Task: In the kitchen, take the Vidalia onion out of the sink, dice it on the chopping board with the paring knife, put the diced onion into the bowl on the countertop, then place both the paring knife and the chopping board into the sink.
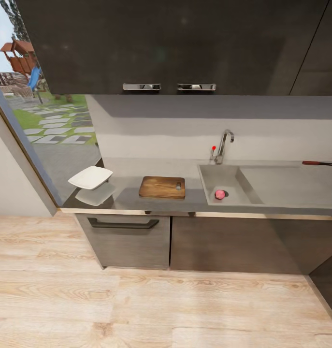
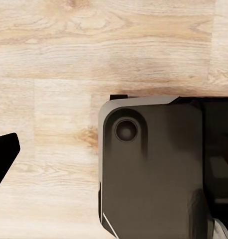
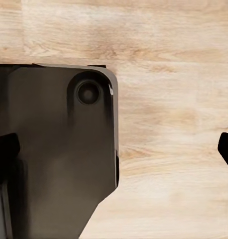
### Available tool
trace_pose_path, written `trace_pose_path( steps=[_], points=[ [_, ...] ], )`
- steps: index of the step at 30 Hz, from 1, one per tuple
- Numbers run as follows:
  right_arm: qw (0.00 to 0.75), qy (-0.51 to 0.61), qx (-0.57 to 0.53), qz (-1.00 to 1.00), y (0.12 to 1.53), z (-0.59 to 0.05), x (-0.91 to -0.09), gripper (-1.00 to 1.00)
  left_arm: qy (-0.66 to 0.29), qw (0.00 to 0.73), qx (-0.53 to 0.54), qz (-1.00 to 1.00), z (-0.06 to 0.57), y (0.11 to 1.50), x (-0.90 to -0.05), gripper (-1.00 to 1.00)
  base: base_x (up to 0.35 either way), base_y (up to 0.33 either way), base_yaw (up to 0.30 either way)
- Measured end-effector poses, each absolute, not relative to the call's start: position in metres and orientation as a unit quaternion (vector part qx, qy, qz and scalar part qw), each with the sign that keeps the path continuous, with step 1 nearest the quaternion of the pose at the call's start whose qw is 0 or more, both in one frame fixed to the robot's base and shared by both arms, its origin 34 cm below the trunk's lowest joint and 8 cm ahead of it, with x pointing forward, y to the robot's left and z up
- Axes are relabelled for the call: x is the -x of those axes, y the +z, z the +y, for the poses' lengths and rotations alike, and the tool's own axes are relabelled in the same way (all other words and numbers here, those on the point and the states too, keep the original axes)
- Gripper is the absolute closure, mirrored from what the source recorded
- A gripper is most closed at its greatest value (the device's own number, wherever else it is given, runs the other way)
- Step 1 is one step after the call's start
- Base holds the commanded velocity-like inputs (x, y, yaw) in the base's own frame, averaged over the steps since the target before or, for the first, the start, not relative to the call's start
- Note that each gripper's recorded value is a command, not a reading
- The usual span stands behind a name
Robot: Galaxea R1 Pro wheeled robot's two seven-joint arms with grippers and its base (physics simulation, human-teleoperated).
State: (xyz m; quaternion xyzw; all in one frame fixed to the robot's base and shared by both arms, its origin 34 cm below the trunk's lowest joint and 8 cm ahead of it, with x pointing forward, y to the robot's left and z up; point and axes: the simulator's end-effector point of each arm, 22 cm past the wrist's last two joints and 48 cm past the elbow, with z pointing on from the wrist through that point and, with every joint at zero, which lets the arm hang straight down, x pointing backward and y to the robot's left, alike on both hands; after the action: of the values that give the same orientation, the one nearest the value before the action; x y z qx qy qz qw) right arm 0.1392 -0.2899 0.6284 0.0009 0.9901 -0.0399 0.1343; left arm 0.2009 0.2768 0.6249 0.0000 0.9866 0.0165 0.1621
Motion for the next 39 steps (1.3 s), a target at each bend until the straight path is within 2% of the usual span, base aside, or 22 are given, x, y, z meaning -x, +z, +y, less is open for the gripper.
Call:
trace_pose_path(
  steps=[8, 15, 28, 33, 36, 39],
  points=[
    [0.135, -0.046, -0.007, 0.99, 0.629, -0.297, -0.14, -1.0, 0.017, 0.162, 0.0, 0.987, 0.277, 0.625, -0.201, -1.0, 0.0, 0.0, 0.0],
    [0.142, -0.088, -0.113, 0.98, 0.632, -0.325, -0.139, -1.0, 0.017, 0.162, 0.0, 0.987, 0.277, 0.625, -0.201, -1.0, 0.0, 0.0, 0.0],
    [0.16, -0.067, -0.128, 0.976, 0.63, -0.315, -0.162, -1.0, 0.017, 0.162, 0.0, 0.987, 0.277, 0.625, -0.201, -1.0, 0.0, 0.0, 0.0],
    [0.155, -0.072, -0.202, 0.964, 0.629, -0.316, -0.157, -1.0, 0.017, 0.162, 0.0, 0.987, 0.277, 0.625, -0.201, -1.0, 0.0, 0.0, 0.0],
    [0.153, -0.071, -0.209, 0.963, 0.629, -0.315, -0.155, -1.0, 0.017, 0.162, 0.0, 0.987, 0.277, 0.625, -0.201, -1.0, 0.0, 0.0, 0.0],
    [0.153, -0.06, -0.171, 0.971, 0.628, -0.308, -0.158, -1.0, 0.017, 0.162, 0.0, 0.987, 0.277, 0.625, -0.201, -1.0, 0.0, 0.0, 0.0]
  ],
)
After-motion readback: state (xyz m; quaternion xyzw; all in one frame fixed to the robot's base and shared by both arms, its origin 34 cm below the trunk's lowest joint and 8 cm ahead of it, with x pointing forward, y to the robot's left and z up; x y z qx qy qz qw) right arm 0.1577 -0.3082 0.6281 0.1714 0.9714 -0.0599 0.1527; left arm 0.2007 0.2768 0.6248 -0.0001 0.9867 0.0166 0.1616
